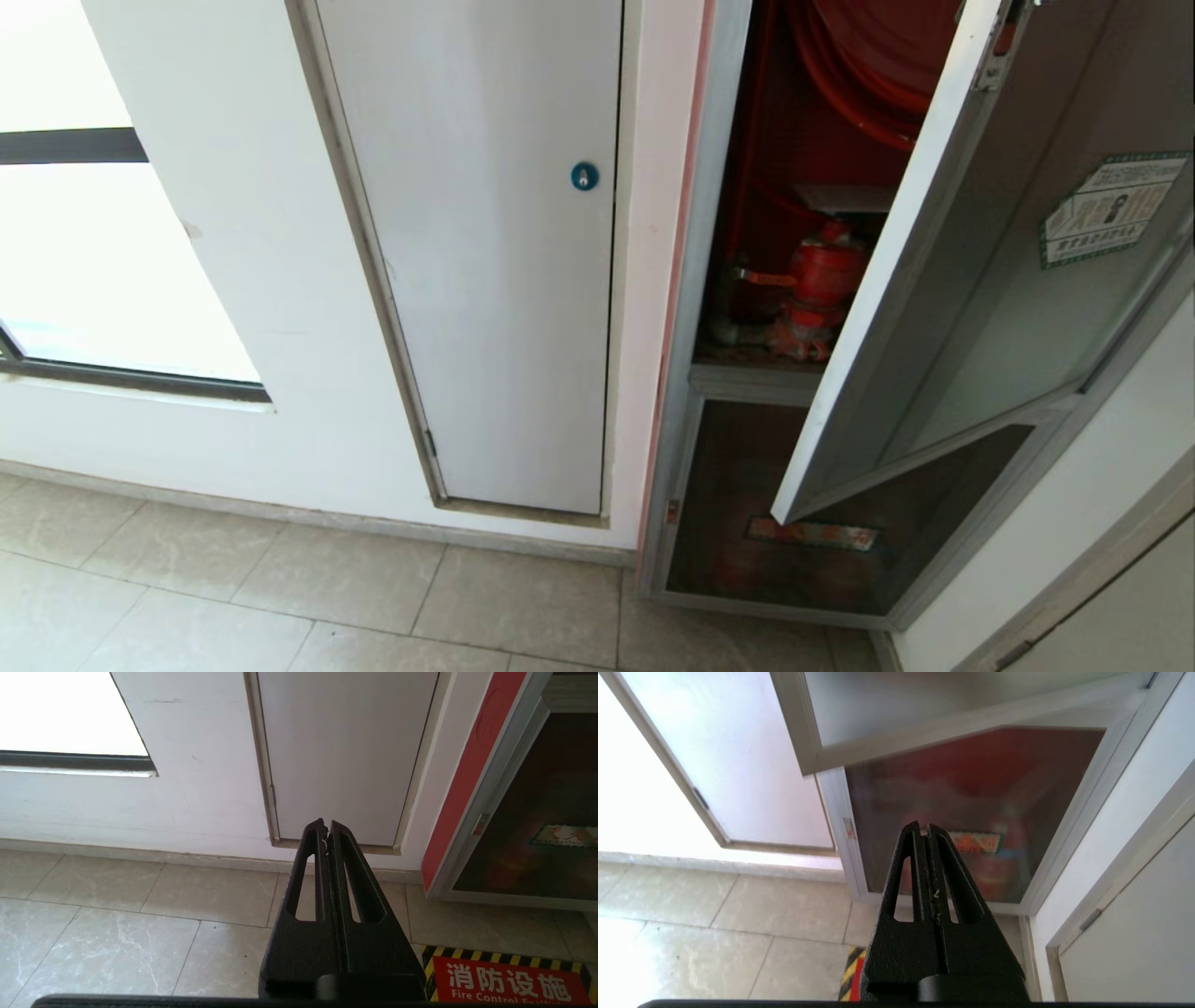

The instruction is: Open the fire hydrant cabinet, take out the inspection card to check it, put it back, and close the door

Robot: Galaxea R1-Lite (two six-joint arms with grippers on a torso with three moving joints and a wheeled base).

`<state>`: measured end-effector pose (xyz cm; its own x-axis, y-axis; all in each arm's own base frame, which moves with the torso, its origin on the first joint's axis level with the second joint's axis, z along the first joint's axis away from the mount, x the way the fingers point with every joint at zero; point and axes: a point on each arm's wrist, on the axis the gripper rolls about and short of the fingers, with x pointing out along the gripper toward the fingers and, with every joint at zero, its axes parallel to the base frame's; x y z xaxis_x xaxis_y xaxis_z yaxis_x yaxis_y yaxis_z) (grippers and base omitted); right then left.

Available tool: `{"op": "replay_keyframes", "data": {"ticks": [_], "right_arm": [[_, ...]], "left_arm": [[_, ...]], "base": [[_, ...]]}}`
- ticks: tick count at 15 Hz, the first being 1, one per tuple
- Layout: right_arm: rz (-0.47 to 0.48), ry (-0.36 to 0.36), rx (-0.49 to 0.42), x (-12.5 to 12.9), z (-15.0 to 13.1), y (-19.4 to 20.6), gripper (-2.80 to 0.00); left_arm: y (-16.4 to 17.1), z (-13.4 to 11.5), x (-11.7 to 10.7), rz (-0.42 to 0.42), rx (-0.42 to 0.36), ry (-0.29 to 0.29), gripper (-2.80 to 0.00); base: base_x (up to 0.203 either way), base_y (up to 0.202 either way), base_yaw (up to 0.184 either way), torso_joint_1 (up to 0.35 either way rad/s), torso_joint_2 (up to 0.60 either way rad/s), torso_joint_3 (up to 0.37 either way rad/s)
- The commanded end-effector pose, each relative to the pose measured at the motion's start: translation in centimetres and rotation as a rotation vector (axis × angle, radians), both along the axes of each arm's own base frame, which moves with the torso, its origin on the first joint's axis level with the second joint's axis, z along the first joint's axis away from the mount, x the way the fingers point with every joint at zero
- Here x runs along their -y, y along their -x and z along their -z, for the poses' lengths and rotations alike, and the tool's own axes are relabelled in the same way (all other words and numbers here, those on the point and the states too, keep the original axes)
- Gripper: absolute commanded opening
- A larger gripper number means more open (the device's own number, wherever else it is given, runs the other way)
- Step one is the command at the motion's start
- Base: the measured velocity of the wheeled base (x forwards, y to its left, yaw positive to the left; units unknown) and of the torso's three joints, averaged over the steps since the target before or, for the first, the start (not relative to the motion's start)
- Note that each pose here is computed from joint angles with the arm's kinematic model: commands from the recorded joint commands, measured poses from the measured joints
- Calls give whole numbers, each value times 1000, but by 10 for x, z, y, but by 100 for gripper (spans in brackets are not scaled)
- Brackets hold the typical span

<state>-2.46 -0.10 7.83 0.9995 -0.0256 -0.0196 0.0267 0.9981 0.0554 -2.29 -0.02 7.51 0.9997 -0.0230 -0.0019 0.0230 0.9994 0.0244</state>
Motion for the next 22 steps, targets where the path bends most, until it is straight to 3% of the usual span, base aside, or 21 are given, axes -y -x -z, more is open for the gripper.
{"op": "replay_keyframes", "data": {"ticks": [1,7,12,15,19,22], "right_arm": [[-3,-2,-2,0,-22,0,-280],[-54,-34,-19,-2,-113,-42,-280],[-285,-135,-29,-12,-185,-109,-280],[-436,-173,-71,-39,-203,-144,-280],[-454,-193,-17,-89,-213,-162,-280],[-455,-233,-16,-108,-215,-157,-280]], "left_arm": [[0,0,0,0,-1,0,-280],[0,0,0,0,-1,0,-280],[0,0,0,0,-1,0,-280],[0,0,0,0,-1,0,-280],[0,0,0,0,-1,0,-280],[0,0,0,0,-1,0,-280]], "base": [[0,0,0,0,0,0],[0,0,0,0,0,0],[0,0,0,0,0,0],[0,0,0,0,0,0],[0,0,0,0,0,0],[0,0,0,0,0,0]]}}
